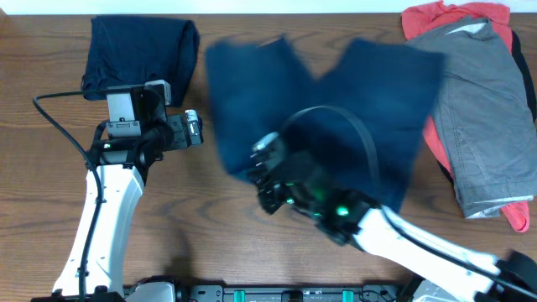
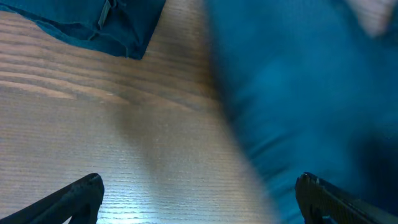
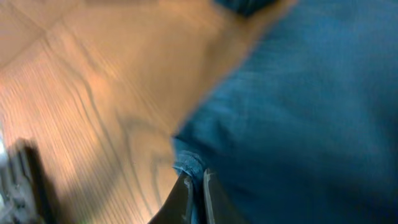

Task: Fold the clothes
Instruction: 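Drag the navy shorts with the right gripper to the table center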

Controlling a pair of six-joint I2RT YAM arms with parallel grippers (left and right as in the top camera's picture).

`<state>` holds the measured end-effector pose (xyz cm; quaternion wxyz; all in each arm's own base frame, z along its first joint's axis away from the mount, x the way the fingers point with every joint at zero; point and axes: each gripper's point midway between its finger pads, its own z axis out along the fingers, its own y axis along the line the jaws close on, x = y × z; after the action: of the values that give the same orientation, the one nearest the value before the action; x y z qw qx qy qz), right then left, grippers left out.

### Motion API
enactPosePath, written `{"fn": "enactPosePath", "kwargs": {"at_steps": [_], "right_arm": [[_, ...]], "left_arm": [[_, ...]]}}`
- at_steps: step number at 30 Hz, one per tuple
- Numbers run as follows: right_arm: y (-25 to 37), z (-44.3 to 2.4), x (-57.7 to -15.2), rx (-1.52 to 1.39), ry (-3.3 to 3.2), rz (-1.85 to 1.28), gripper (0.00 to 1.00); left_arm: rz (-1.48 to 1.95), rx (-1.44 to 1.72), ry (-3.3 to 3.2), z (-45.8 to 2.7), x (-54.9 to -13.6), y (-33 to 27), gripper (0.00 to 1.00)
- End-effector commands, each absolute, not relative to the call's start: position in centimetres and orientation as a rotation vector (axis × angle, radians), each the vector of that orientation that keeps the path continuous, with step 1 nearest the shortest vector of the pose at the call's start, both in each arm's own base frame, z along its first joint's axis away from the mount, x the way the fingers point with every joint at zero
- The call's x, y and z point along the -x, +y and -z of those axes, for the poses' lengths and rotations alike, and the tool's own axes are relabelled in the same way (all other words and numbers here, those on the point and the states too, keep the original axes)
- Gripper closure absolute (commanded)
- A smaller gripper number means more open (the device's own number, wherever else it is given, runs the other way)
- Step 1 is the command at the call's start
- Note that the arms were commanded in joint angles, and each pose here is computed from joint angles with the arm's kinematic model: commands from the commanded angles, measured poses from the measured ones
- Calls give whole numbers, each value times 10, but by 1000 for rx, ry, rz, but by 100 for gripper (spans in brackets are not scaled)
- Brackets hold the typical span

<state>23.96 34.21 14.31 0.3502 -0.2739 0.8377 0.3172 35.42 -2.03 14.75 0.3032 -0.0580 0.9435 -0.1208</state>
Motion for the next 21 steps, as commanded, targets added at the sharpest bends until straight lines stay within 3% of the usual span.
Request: {"fn": "enactPosePath", "kwargs": {"at_steps": [1, 5, 8, 12, 16, 21], "right_arm": [[352, -154, -254, 721, 2150, -744, 79], [349, -160, -261, 730, 2158, -712, 33], [338, -159, -269, 713, 2194, -660, 11], [301, -150, -287, 630, 2304, -459, 2], [244, -131, -298, 458, 2470, -238, 1], [177, -93, -276, 147, 2778, -118, 1]], "left_arm": [[326, 161, 2498, -151, -357, -21, 0], [326, 162, 2501, -151, -356, -21, 0], [325, 161, 2500, -151, -356, -21, 1], [323, 153, 2501, -151, -356, -21, 1], [314, 122, 2527, -147, -351, -22, 0], [314, 116, 2619, -135, -332, -23, 1]]}}
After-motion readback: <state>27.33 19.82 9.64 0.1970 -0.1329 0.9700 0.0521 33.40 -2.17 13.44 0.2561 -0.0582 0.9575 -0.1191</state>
